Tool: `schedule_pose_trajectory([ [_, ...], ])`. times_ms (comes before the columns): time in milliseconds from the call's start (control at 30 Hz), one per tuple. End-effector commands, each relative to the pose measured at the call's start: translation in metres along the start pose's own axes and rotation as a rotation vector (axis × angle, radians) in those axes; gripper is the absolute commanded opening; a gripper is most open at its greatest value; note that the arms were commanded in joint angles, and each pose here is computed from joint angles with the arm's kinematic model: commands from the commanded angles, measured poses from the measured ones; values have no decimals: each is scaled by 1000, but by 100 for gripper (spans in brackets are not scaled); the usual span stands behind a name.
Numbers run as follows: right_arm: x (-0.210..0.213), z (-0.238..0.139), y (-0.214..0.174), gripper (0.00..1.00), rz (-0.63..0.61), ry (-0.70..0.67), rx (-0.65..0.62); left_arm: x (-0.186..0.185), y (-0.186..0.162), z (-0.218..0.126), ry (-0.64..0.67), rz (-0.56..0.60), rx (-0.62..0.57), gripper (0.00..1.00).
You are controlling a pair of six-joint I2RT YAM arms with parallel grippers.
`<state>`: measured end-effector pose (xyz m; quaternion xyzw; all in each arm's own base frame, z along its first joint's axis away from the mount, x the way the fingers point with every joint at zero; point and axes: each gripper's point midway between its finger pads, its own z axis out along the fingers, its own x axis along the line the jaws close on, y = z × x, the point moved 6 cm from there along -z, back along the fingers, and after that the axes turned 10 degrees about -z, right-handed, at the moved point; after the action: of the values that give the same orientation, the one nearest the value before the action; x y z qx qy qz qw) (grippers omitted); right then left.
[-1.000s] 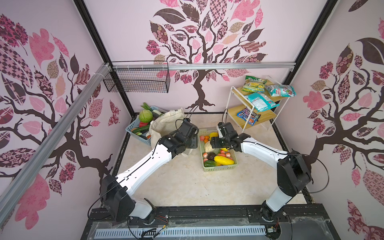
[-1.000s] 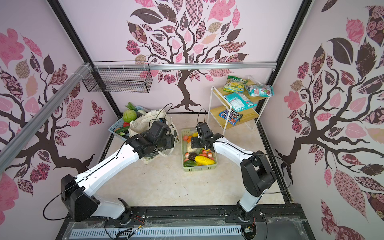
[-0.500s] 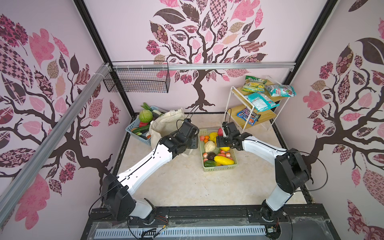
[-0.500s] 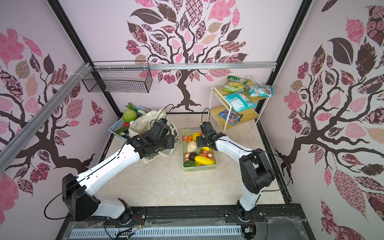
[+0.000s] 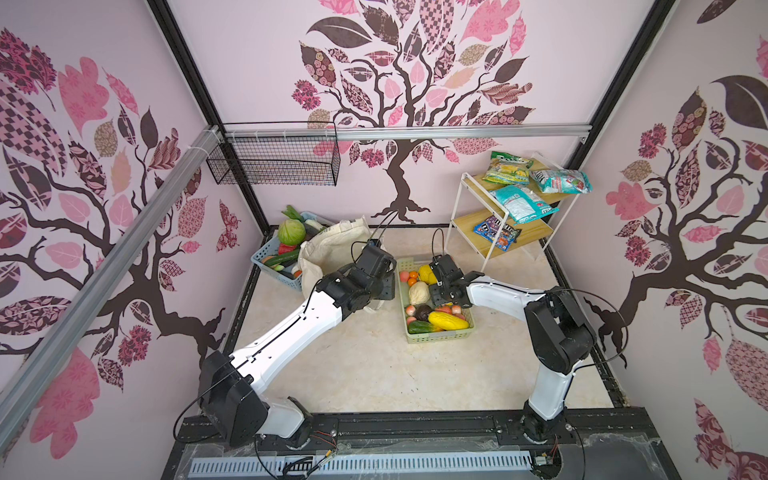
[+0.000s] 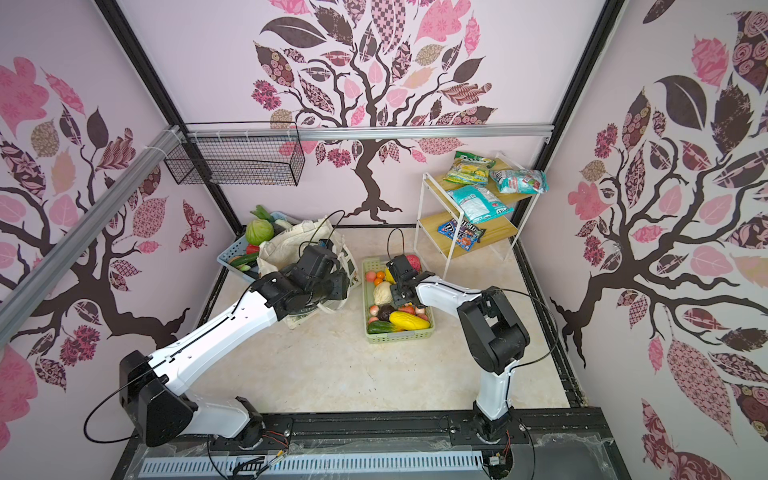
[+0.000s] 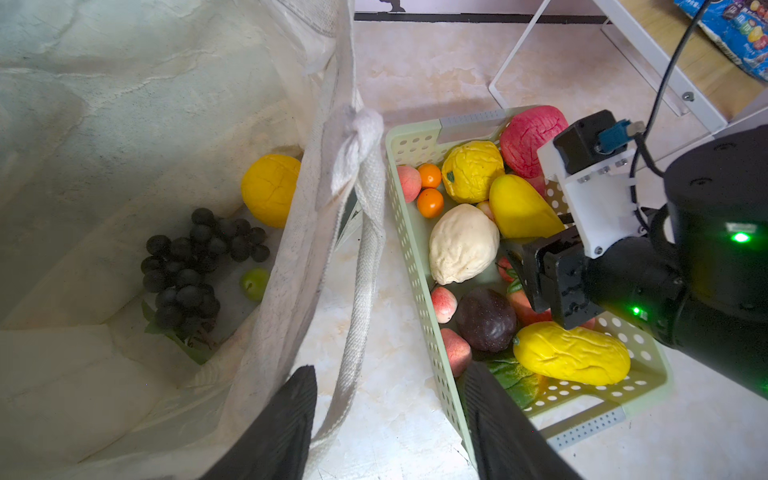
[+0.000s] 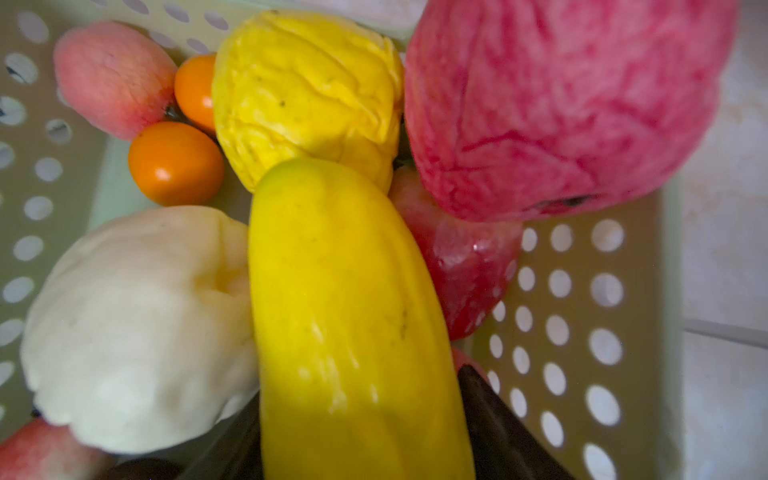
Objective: Place the food into the grocery bag and tie it
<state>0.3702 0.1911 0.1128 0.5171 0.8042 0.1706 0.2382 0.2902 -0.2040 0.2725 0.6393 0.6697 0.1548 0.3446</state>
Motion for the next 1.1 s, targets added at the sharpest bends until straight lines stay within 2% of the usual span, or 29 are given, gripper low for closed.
schedule_pose_trajectory([
  [0,-7,-20,19,60,-3,-33,-61,-3,3,-8,-33,6,-19,61],
  [300,-9,-49,34,54,26,26,-139,-3,4,-10,-41,-8,-22,62],
  [533,16,-79,44,54,129,247,-199,-3,6,-11,-35,-7,-32,62],
  [800,55,-75,31,54,248,478,-185,-4,3,-5,-30,-1,-7,62],
  [933,62,-64,25,55,267,508,-159,-4,2,-2,-26,-7,-3,62],
  [1067,63,-56,23,61,261,490,-143,-5,2,0,-29,-14,-5,62],
])
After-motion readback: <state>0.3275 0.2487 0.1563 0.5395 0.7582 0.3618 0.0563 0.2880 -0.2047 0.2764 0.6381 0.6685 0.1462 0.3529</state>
